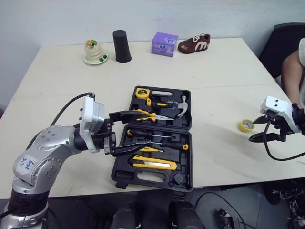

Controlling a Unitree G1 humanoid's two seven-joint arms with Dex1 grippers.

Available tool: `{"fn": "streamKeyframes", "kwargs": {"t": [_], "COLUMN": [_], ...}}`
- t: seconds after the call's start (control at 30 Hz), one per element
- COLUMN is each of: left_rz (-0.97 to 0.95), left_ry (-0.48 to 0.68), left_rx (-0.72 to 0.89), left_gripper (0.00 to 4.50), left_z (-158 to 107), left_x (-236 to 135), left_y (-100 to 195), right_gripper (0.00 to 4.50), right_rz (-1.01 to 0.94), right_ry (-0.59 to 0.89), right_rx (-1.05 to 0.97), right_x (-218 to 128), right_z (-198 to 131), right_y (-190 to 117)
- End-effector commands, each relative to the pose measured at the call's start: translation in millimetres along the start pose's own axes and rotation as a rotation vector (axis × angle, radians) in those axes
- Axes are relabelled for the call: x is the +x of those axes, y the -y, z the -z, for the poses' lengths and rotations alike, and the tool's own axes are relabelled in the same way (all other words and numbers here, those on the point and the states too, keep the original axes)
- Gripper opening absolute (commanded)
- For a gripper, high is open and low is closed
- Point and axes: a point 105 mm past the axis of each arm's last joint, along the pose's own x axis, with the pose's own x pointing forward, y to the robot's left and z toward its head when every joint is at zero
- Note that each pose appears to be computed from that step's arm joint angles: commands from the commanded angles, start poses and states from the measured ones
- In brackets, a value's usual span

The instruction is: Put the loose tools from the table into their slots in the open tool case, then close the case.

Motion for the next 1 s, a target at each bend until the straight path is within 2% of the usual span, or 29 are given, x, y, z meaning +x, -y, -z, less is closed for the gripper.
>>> {"fn": "streamKeyframes", "kwargs": {"t": [0.03,0.17,0.27,0.67,0.73,0.8,1.0], "left_rz": [0.004,0.009,0.007,-0.002,-0.001,-0.001,0.003], "left_ry": [0.018,0.013,0.016,-0.001,-0.001,-0.003,-0.003], "left_rx": [0.032,0.024,0.026,0.012,0.013,0.016,0.035], "left_gripper": [4.4,4.4,4.4,4.4,4.5,4.5,4.5], "left_z": [-6,-3,-3,0,0,0,1], "left_x": [1,2,3,0,0,1,2], "left_y": [6,10,9,9,9,9,8], "right_gripper": [4.5,4.5,4.5,4.5,3.95,3.15,0.09], "right_rz": [-0.007,-0.002,0.002,-0.017,-0.023,-0.02,0.005], "right_ry": [-0.016,-0.017,-0.095,-0.04,-0.046,-0.05,-0.061], "right_rx": [-0.018,-0.029,-0.051,-0.053,-0.056,-0.063,-0.092], "right_x": [-7,-5,-1,22,23,23,22], "right_z": [-1,0,9,-6,-6,-6,-5], "right_y": [2,4,6,6,5,6,8]}}
